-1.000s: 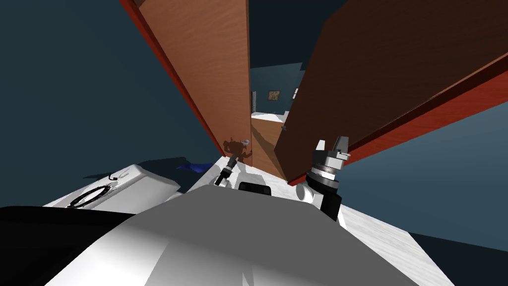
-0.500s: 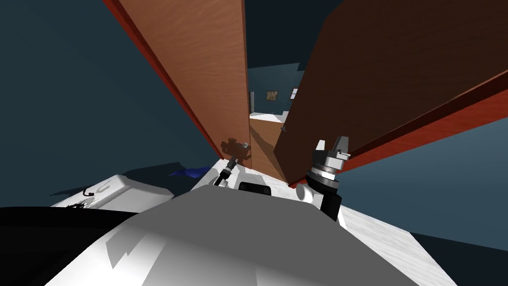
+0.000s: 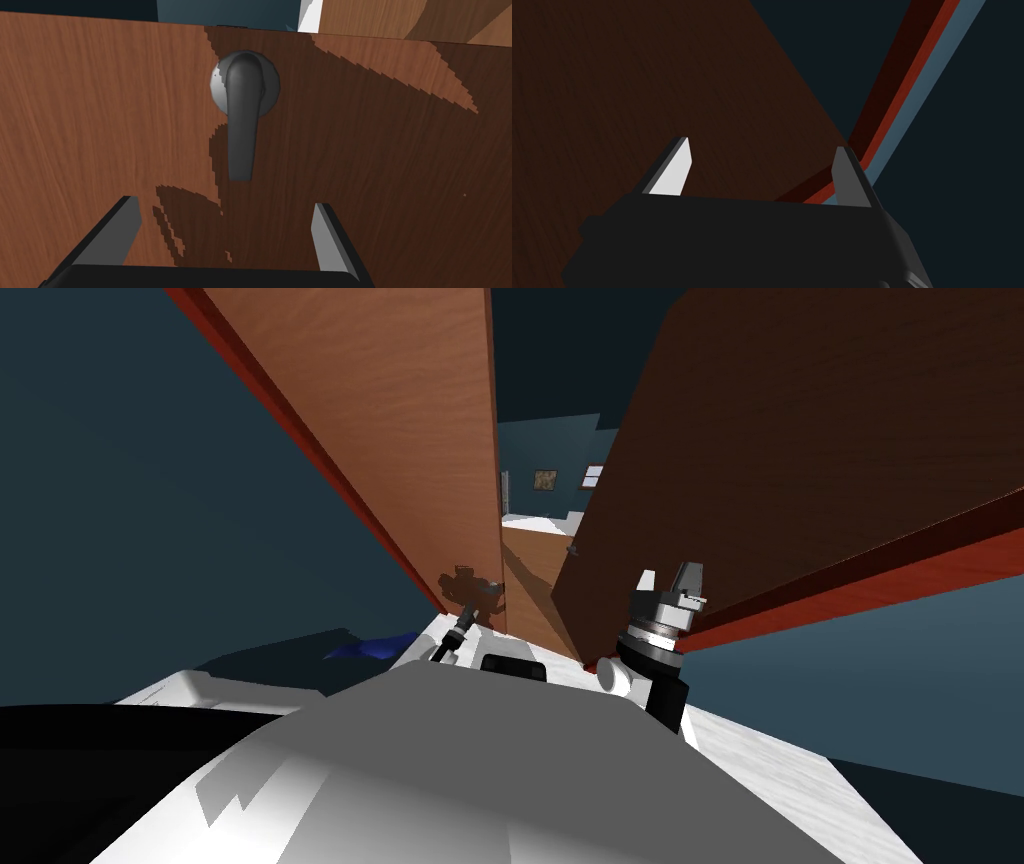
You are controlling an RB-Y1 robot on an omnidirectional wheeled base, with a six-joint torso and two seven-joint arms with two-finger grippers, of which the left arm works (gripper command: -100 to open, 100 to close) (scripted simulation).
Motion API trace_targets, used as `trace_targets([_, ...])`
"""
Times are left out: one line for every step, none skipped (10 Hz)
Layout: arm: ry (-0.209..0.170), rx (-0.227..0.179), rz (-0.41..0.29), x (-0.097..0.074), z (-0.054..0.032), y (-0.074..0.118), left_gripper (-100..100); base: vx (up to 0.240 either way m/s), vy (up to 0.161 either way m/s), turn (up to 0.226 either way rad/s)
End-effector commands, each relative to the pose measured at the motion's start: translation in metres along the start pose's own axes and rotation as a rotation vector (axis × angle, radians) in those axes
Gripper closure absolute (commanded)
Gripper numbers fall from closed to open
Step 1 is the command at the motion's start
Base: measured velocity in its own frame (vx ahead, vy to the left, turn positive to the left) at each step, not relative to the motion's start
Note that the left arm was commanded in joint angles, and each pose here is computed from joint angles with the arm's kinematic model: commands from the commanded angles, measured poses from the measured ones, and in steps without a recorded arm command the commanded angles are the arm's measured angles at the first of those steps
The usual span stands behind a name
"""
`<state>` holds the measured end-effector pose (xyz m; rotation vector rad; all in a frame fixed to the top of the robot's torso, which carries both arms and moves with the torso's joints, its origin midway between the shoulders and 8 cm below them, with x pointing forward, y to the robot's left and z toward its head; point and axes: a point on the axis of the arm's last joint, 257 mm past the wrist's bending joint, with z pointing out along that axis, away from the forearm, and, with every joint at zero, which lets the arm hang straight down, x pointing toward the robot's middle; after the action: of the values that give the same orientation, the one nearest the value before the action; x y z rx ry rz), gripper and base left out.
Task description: Push the door open
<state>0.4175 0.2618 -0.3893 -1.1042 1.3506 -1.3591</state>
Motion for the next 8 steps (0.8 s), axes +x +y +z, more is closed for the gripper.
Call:
trace_targets([-0.005,-0.001,0.000,0.000,0.0028,0.000,-100,0.175,-0.040,-0.042])
trace_targets([-0.009,-0.002,0.000,0.001,0.0053,0.000,-100,0.149,-0.035,-0.029])
trace_targets([-0.012,-0.002,0.000,0.001,0.0066,0.001,-100,0.173,-0.035,-0.033])
trace_targets([-0.017,-0.003,-0.001,0.001,0.0092,0.001,-100,0.174,-0.053,-0.040])
trace_targets([-0.021,-0.004,-0.002,0.001,0.0117,0.002,-100,0.188,-0.025,-0.046])
trace_targets([-0.025,-0.005,-0.002,0.002,0.0137,0.002,-100,0.187,0.029,-0.039])
trace_targets([-0.028,-0.006,-0.002,0.002,0.0151,0.002,-100,0.184,0.008,-0.036])
trace_targets([-0.026,-0.005,-0.002,0.002,0.0138,0.002,-100,0.083,-0.004,-0.004])
